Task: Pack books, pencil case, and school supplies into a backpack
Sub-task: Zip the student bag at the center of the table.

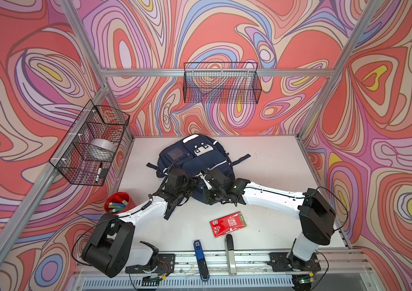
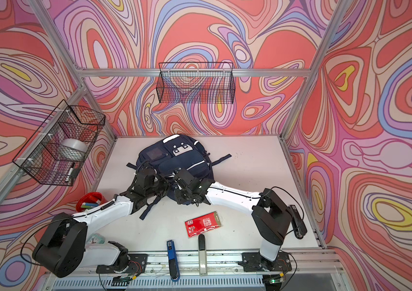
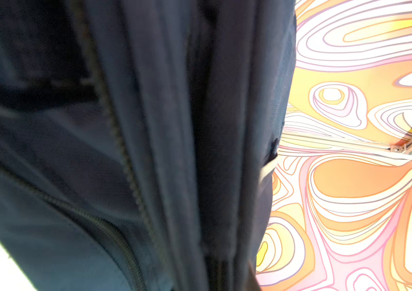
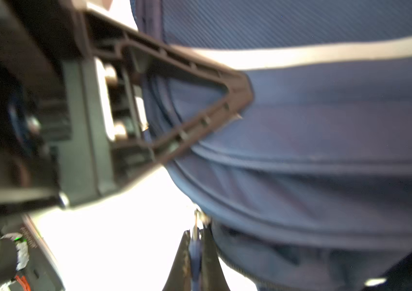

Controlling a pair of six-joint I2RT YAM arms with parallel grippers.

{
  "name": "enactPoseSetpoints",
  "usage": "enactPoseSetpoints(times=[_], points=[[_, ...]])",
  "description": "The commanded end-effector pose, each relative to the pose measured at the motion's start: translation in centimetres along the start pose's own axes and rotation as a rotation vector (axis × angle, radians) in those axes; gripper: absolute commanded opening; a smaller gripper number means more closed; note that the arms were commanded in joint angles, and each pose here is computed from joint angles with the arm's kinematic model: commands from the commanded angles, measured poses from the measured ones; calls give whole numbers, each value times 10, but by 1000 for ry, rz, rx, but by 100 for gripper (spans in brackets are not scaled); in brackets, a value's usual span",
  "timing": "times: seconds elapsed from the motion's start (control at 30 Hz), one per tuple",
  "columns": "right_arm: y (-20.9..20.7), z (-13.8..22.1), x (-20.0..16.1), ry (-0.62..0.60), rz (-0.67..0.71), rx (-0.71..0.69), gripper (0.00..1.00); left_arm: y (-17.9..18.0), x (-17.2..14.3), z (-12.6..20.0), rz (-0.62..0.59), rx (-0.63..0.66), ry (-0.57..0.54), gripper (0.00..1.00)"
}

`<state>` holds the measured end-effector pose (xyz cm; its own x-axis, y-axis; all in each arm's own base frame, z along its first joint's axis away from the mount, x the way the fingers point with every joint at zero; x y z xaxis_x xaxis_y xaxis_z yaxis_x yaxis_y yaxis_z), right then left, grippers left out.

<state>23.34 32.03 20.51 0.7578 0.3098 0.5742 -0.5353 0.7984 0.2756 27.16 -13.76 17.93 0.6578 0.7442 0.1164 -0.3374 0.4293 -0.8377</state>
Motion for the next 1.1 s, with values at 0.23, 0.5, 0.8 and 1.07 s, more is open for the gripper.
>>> enactPoseSetpoints(times=[0.23,0.5,0.8,1.07], points=[[-81,53,-29,-26,-152,-160,0,-5,27,18,13,-15,-101,0],[-126,49,-40,-28,-202,-204,0,-14,29,29,8,-44,-98,0],[-173,32,-39,-53,-274,-286,0,-9,26,30,28,-48,-77,0],[-174,29,-3,-89,-194,-213,0,-2,31,36,20,-21,-84,0]])
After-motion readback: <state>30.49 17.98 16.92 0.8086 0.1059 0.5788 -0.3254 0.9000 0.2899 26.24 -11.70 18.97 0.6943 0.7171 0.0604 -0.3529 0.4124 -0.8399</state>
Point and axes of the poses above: each gripper's point midway between its finger pads, its own z axis back along the fingers, its own y axis along the line the jaws close on, x = y × z, the point moved 10 cm from there along z, back along the fingers, and after that the axes turned 2 degrees about -z, right-handed, at the moved point
